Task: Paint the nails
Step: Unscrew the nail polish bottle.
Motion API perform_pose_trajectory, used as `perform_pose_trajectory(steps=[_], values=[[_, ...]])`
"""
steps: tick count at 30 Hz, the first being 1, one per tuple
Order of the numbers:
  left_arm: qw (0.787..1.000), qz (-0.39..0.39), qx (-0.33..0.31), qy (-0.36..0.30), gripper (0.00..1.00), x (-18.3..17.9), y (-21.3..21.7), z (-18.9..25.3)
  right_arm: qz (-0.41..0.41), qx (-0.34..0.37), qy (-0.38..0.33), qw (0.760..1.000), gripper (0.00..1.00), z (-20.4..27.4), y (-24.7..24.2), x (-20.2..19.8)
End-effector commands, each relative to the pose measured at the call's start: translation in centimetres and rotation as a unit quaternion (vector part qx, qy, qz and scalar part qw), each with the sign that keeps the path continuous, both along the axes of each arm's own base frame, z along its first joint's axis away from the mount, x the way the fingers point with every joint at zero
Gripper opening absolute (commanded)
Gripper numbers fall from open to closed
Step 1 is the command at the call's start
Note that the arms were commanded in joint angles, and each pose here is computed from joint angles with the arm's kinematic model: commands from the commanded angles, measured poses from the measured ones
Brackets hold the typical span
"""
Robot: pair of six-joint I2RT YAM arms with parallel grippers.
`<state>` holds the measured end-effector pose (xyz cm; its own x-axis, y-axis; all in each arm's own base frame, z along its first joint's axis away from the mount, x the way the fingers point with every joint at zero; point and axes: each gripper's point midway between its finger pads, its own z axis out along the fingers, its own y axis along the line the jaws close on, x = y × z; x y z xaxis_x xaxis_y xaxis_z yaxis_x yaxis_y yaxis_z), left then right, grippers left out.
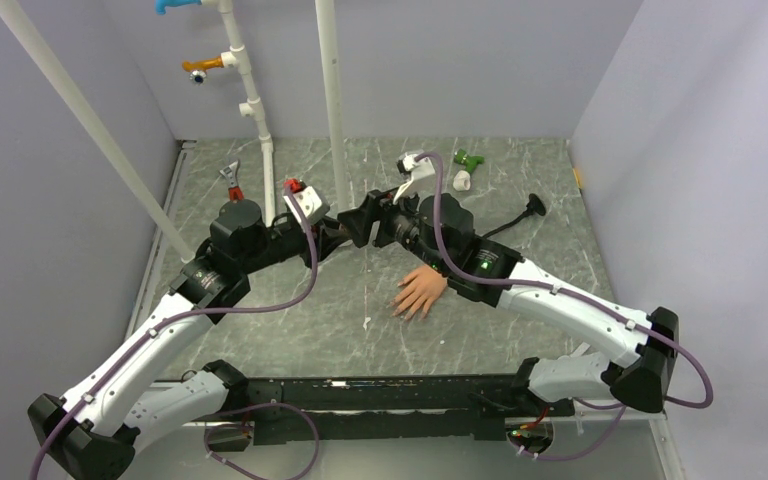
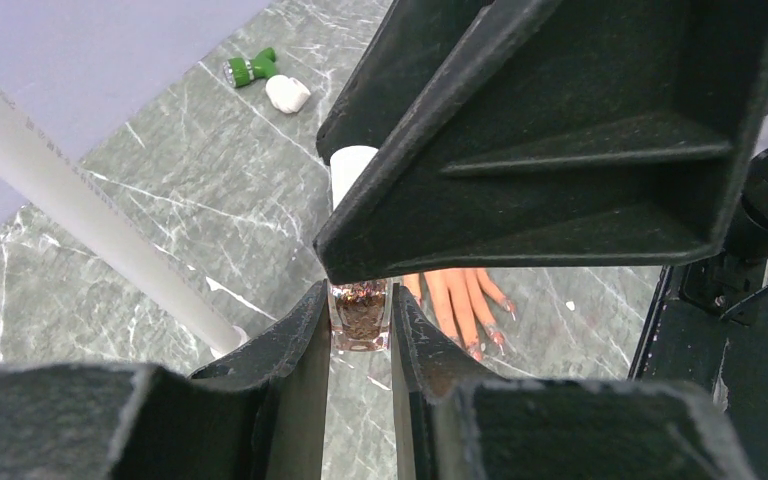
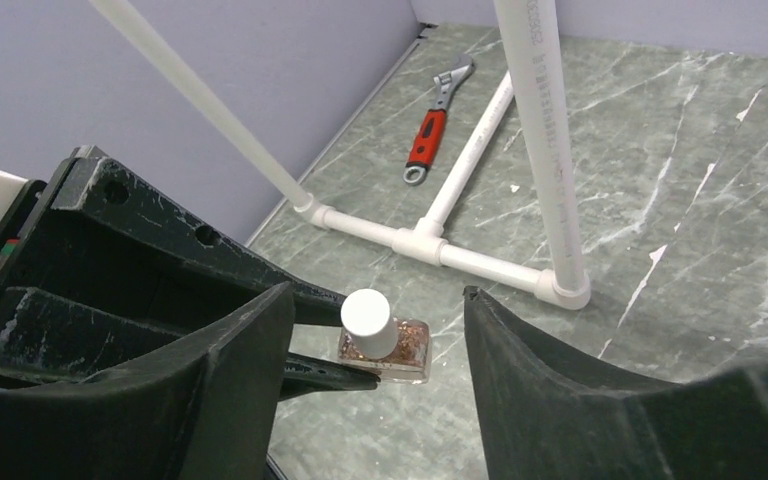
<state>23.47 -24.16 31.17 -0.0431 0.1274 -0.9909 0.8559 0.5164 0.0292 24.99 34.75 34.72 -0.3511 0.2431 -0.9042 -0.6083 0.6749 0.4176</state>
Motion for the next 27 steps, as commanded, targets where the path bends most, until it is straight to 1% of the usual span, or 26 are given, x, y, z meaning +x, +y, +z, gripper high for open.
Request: perform_pose_trajectory(steps=[1,6,10,11,14,16,19,27], values=[[1.000,0.009,-0.019,-0.020,0.00,0.4,0.0,1.6,-0.013,0.038,-0.031,0.999,0.60,3.5,0.5,0.6],[1.000,0.006,-0.016,-0.017,0.00,0.4,-0.2,1.4,-0.001,0.027,-0.038,0.999,0.48,3.1,1.4,0.5],[1.000,0.005,-0.014,-0.015,0.00,0.4,-0.2,1.3,0.004,0.017,-0.038,0.999,0.35,2.8,1.9,0.5],[1.000,0.004,-0.015,-0.015,0.00,0.4,-0.2,1.3,0.005,0.017,-0.038,0.999,0.31,2.7,2.0,0.4],[1.000,0.004,-0.016,-0.017,0.00,0.3,-0.2,1.4,0.005,0.014,-0.041,0.999,0.12,2.5,1.9,0.4],[1.000,0.003,-0.018,-0.017,0.00,0.3,-0.2,1.4,0.005,0.010,-0.042,0.999,0.05,2.4,1.8,0.4],[1.000,-0.001,-0.019,-0.015,0.00,0.2,-0.3,1.5,0.015,0.005,-0.050,0.999,0.00,2.3,1.8,0.0],[0.999,-0.037,-0.021,-0.023,0.00,-1.0,-0.6,1.8,0.078,-0.005,-0.108,0.991,0.00,2.5,1.5,-2.2]])
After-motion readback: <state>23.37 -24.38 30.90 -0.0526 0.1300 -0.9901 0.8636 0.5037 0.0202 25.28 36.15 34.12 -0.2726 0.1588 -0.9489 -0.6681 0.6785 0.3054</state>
